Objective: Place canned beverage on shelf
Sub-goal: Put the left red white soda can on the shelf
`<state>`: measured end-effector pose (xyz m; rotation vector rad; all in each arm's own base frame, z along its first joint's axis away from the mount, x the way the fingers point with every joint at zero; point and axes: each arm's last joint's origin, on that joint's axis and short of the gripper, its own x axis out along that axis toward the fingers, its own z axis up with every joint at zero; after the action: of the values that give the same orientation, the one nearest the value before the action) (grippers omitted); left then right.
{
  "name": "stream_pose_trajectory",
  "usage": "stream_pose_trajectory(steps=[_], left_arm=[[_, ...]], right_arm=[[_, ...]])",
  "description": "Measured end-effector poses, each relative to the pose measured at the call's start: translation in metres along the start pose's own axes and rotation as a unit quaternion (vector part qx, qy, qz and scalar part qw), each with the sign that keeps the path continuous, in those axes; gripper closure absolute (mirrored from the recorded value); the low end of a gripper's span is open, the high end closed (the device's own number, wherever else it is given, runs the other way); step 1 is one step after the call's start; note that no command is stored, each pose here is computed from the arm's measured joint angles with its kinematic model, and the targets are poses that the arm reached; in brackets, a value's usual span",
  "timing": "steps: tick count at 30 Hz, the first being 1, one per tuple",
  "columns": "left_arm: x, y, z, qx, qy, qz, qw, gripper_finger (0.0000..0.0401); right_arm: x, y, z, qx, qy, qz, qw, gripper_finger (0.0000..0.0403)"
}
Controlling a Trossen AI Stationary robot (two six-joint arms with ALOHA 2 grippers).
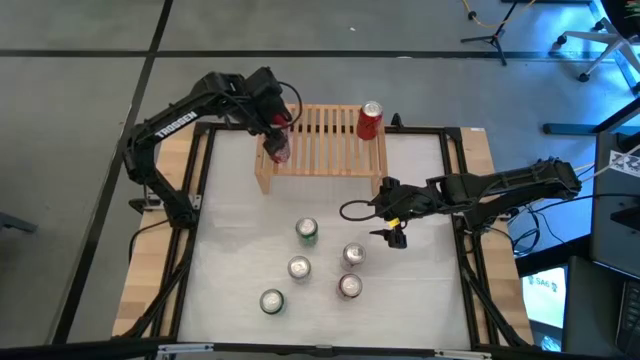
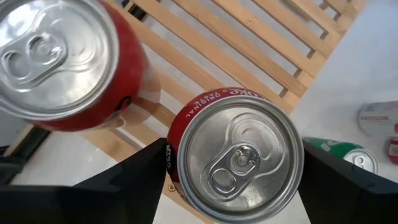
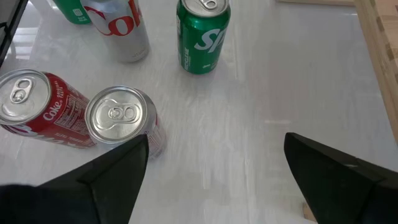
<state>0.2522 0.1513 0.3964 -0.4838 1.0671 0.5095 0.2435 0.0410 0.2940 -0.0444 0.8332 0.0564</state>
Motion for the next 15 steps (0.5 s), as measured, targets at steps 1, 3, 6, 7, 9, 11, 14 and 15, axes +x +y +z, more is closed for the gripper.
stream_pose_trajectory(steps=[1,3,6,7,9,11,14,15], left_arm=[[-0.0003,0.0017,0.0002,-0.002,0.0,0.0,1.0,0.0113],[-0.0006,0.0048,0.0005,-0.007,-0.001,0.002,1.0,0.0113],[-0.001,0.0089,0.0011,0.003,-0.001,-0.001,1.0,0.0113],[-0.001,0.01,0.0012,0.012,-0.001,-0.004,1.0,0.0113],[-0.0011,0.0108,0.0013,0.031,0.0,-0.011,0.999,0.0113],[-0.0011,0.011,0.0014,0.049,-0.001,-0.016,0.999,0.0113],[-0.0012,0.0109,0.0009,0.072,0.001,-0.018,0.997,0.0113],[-0.0014,0.0111,0.0002,0.077,0.004,-0.019,0.997,0.0113]], right_arm=[[0.0,0.0,0.0,0.0,0.0,0.0,1.0,0.0033],[0.0,0.0,0.0,0.0,0.0,0.0,1.0,0.0033],[0.0,0.0,0.0,0.0,0.0,0.0,1.0,0.0033],[0.0,-0.0001,0.0,0.0,0.0,0.0,1.0,0.0033],[0.0,0.0,0.0,0.0,0.0,0.0,1.0,0.0033],[0.0,0.0,0.0,0.0,0.0,0.0,1.0,0.0033],[0.0,-0.0001,0.0,0.0,0.0,0.0,1.0,0.0033],[0.0,0.0,0.0,0.0,0.0,0.0,1.0,0.0033]])
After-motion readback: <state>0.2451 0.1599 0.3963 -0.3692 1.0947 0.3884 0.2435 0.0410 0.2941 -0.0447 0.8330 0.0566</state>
